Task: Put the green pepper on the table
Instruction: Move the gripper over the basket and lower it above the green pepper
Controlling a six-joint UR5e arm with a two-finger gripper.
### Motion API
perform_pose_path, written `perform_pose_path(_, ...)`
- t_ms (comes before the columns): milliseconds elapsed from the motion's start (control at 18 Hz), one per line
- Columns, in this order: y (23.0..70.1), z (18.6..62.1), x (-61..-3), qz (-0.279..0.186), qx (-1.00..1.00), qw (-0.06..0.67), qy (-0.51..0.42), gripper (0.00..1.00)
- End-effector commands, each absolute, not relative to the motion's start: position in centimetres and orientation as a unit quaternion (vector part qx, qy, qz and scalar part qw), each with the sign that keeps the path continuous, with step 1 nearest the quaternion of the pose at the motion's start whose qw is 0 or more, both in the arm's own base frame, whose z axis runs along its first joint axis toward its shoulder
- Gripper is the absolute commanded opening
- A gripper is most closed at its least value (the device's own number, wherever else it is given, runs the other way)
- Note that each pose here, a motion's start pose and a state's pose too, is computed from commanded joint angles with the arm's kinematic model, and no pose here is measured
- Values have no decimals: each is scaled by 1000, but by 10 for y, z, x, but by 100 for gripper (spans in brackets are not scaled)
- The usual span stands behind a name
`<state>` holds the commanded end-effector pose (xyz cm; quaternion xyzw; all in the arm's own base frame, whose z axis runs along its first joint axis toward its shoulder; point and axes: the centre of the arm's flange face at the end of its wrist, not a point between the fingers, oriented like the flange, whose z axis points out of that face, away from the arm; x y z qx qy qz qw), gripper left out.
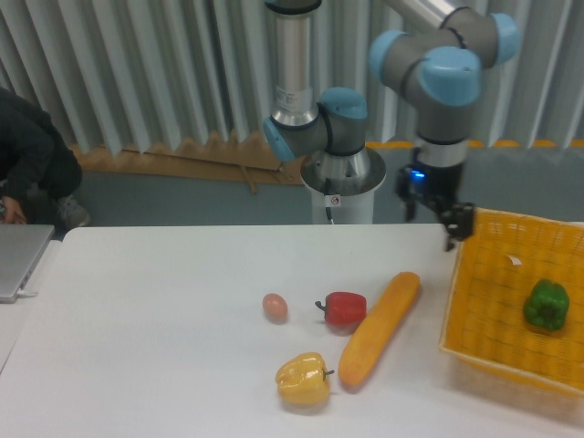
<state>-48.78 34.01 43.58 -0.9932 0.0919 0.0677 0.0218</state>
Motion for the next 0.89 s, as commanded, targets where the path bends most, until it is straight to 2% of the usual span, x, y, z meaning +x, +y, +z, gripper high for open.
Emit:
perform_pose_path(167, 337, 424, -512, 86, -993, 27, 71, 100)
perform_pose_path(333, 338, 412, -511, 83, -995, 26, 43, 100)
perform_pose_path(444, 329, 413, -519, 104, -994, 33, 7, 100)
perform_pose_path(611, 312, 382, -545, 88, -996, 18, 1, 100)
perform_pose_path(889, 311, 321, -567, 54, -998, -20, 11, 100)
